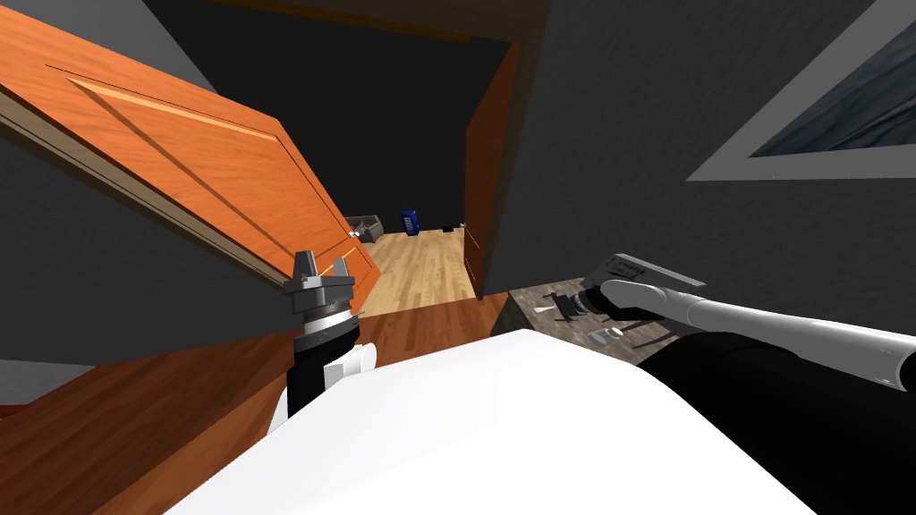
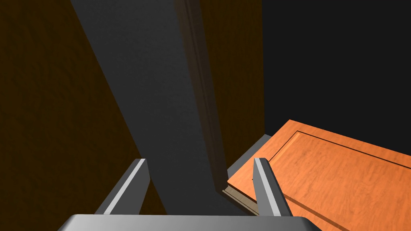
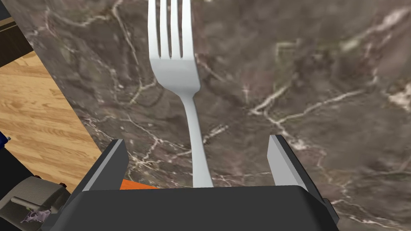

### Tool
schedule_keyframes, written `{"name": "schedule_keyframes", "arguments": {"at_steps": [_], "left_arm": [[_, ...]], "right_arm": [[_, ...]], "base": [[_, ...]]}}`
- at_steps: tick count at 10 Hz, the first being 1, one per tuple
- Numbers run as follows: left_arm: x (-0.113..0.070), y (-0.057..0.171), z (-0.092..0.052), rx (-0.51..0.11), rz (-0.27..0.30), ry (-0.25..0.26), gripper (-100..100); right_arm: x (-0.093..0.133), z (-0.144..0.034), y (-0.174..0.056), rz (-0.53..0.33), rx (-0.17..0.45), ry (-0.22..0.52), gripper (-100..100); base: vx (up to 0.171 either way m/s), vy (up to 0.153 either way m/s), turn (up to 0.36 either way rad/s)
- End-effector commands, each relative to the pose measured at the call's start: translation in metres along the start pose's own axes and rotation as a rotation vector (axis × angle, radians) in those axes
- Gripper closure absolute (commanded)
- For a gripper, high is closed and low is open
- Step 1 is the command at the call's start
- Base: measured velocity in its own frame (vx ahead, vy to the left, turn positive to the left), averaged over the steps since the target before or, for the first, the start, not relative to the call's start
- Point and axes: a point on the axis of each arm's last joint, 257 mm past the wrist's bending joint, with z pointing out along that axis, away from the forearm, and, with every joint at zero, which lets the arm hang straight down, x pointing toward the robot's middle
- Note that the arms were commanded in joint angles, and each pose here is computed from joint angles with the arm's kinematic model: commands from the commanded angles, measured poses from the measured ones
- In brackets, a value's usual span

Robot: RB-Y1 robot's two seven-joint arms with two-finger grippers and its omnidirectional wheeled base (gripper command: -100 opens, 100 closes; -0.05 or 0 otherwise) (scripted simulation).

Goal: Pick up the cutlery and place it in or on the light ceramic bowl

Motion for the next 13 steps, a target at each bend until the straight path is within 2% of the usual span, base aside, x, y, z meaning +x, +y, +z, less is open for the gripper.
{"name": "schedule_keyframes", "arguments": {"at_steps": [1, 2, 3, 4, 5, 6, 7, 8, 9, 10, 13], "left_arm": [[0.0, 0.0, 0.0, 0.0, 0.0, 0.0, 0], [0.0, 0.0, 0.0, 0.0, 0.0, 0.0, 0], [0.0, 0.0, 0.0, 0.0, 0.0, 0.0, 0], [0.0, 0.0, 0.0, 0.0, 0.0, 0.0, 0], [0.0, 0.0, 0.0, 0.0, 0.0, 0.0, 0], [0.0, 0.0, 0.0, 0.0, 0.0, 0.0, 0], [0.0, 0.0, 0.0, 0.0, 0.0, 0.0, 0], [0.0, 0.0, 0.0, 0.0, 0.0, 0.0, 0], [0.0, 0.0, 0.0, 0.0, 0.0, 0.0, 0], [0.0, 0.0, 0.0, 0.0, 0.0, 0.0, 0], [0.0, 0.0, 0.0, 0.0, 0.0, 0.0, 0]], "right_arm": [[0.01, -0.002, 0.005, 0.015, 0.001, -0.001, -100], [0.01, -0.002, 0.005, -0.01, 0.001, -0.001, -100], [0.018, -0.003, 0.009, 0.019, 0.005, -0.002, -100], [0.018, -0.003, 0.009, -0.009, 0.005, -0.002, -100], [0.026, -0.005, 0.014, 0.016, 0.009, -0.002, -100], [0.026, -0.005, 0.014, -0.014, 0.009, -0.002, -100], [0.034, -0.007, 0.018, 0.012, 0.015, -0.002, -100], [0.034, -0.007, 0.018, -0.019, 0.015, -0.002, -100], [0.033, -0.007, 0.018, -0.005, 0.014, -0.001, -100], [0.033, -0.008, 0.018, -0.01, 0.014, -0.001, 100], [0.033, -0.008, 0.018, -0.011, 0.012, -0.002, 100]], "base": [[0.035, 0.046, -0.002], [0.033, 0.038, -0.007], [0.041, 0.048, -0.002], [0.033, 0.041, -0.006], [0.035, 0.049, -0.003], [0.03, 0.042, -0.007], [0.029, 0.048, -0.001], [0.027, 0.047, -0.008], [0.011, 0.019, -0.004], [0.0, 0.0, 0.0], [0.0, 0.0, 0.0]]}}
